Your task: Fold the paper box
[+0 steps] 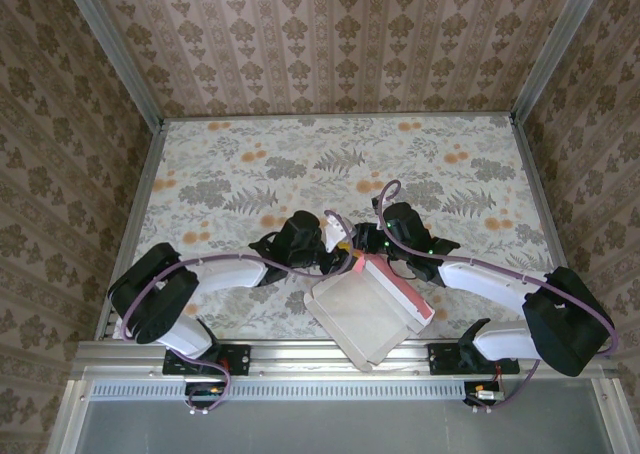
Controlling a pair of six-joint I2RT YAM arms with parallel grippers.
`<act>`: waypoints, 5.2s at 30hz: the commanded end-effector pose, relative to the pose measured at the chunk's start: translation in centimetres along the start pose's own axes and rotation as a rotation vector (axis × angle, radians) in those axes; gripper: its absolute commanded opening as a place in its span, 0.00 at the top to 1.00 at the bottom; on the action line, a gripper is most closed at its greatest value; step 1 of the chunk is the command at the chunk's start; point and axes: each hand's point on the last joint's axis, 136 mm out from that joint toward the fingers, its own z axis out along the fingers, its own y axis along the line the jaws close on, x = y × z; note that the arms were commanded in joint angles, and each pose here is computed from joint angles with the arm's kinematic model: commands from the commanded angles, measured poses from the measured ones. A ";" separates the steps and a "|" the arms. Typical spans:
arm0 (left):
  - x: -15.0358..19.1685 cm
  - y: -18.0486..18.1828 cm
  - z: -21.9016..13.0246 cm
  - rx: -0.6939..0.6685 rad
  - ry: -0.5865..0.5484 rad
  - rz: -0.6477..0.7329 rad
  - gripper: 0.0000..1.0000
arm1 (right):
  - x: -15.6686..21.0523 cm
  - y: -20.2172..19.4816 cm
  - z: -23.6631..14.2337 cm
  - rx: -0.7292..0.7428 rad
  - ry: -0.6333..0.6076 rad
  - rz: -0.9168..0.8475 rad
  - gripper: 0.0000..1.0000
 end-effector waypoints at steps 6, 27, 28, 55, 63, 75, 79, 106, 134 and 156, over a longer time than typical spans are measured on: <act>0.0 0.5 1.1 -0.052 -0.048 0.011 0.64 | 0.7 -0.2 -0.5 -0.002 0.029 0.021 0.64; 0.3 1.4 2.1 -0.162 -0.152 0.026 0.84 | 0.8 -0.3 -0.3 -0.011 0.030 0.042 0.66; 0.2 1.4 2.1 -0.166 -0.156 0.027 0.84 | 0.8 -0.3 -0.3 -0.011 0.029 0.043 0.66; 0.9 4.1 1.3 -0.449 -0.118 0.071 0.93 | -0.9 0.6 -1.5 -0.026 0.020 0.084 0.60; 1.0 7.0 -0.8 -0.600 -0.129 -0.012 0.89 | -3.5 0.5 -5.4 -0.027 0.018 0.099 0.50; -0.8 11.0 -4.6 -0.900 -0.172 -0.128 0.87 | -2.7 -3.6 -12.4 0.152 0.091 0.080 0.48; -0.2 11.3 -5.4 -0.937 -0.176 -0.167 0.87 | -2.0 -3.3 -13.0 0.132 0.096 0.118 0.51; 1.9 7.5 -11.9 -0.899 -0.177 -0.354 0.66 | 2.9 -5.2 -6.9 -0.013 0.113 0.187 0.70; 8.7 0.7 -4.7 -0.432 0.017 -0.620 0.57 | 1.7 -8.4 -1.5 0.103 0.029 0.296 0.71; 13.7 0.0 -3.8 -0.498 0.197 -0.699 0.60 | 1.0 -11.7 0.8 0.204 0.027 0.315 0.71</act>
